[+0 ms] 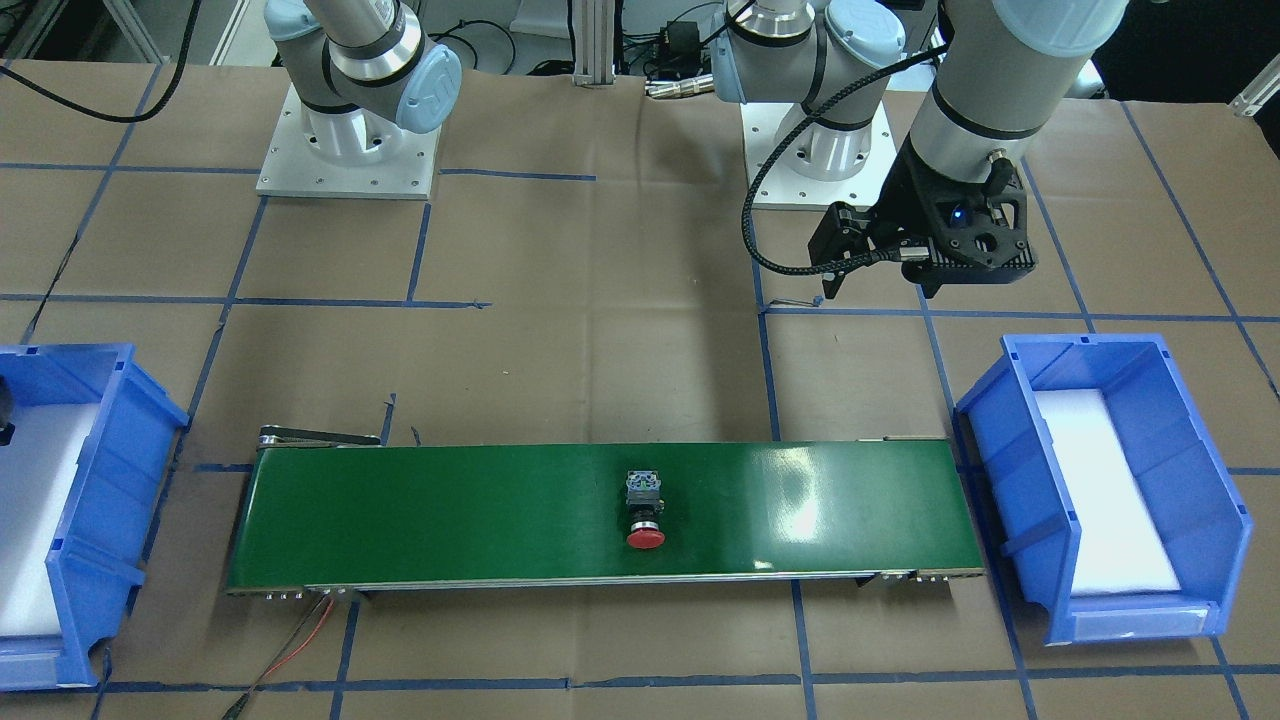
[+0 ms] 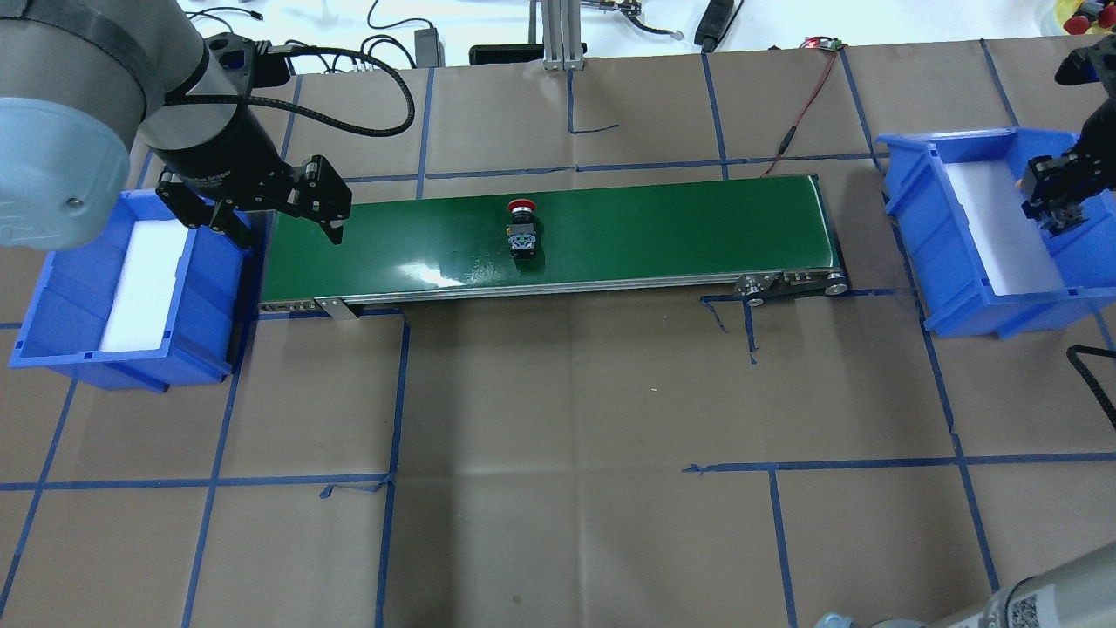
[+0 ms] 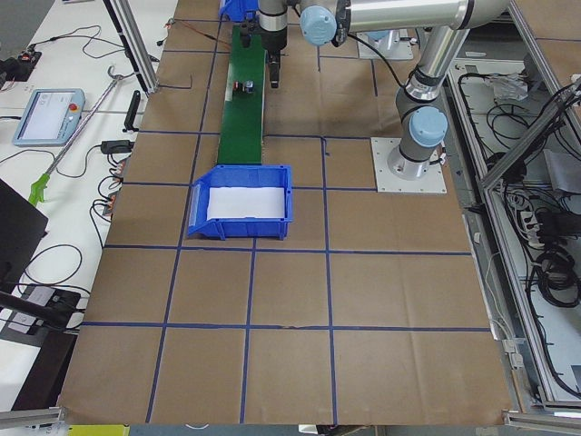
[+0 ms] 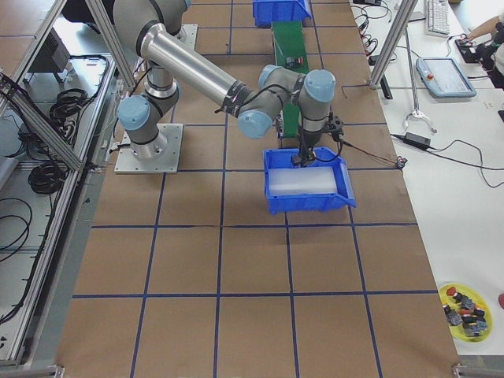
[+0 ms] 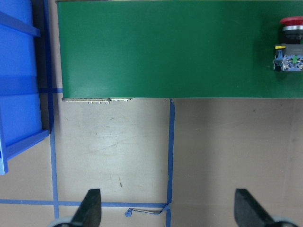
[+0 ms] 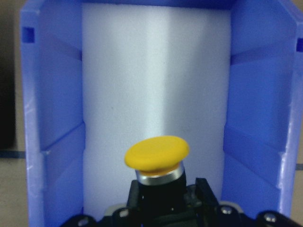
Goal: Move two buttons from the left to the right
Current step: 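Carry the yellow button into the empty blue bin with the right gripper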
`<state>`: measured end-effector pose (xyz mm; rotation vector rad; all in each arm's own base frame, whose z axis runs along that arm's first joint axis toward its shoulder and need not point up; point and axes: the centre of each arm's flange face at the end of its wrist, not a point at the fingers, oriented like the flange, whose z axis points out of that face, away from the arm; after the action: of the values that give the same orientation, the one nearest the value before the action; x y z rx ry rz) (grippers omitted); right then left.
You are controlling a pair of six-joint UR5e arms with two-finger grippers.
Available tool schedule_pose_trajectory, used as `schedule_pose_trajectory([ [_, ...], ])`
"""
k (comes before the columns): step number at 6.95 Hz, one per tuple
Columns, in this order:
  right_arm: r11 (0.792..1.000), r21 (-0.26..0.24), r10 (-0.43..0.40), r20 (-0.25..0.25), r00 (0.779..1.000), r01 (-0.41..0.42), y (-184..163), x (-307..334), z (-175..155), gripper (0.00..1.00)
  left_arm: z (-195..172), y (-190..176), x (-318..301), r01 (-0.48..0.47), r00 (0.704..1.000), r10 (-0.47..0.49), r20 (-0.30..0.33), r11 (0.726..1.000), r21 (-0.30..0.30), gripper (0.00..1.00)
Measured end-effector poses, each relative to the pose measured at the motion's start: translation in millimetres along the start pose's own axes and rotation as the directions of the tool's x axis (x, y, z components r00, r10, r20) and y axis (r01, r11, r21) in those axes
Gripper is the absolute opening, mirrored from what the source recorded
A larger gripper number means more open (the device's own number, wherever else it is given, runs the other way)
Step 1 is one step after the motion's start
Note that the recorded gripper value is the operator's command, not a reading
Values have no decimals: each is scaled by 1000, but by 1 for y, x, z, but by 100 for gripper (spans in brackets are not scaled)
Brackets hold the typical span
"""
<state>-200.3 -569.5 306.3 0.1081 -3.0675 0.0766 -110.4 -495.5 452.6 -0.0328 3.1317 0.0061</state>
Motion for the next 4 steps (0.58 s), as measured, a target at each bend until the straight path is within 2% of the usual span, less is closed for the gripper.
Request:
schedule_pose_trajectory([
  [2, 999, 6, 34, 18, 999, -34, 27, -3, 46, 3, 1, 0, 0, 0, 1000, 0, 0, 1000, -2, 100],
  [4, 998, -20, 57, 42, 997, -57, 33, -4, 72, 7, 1, 1, 0, 0, 1000, 0, 0, 1000, -1, 100],
])
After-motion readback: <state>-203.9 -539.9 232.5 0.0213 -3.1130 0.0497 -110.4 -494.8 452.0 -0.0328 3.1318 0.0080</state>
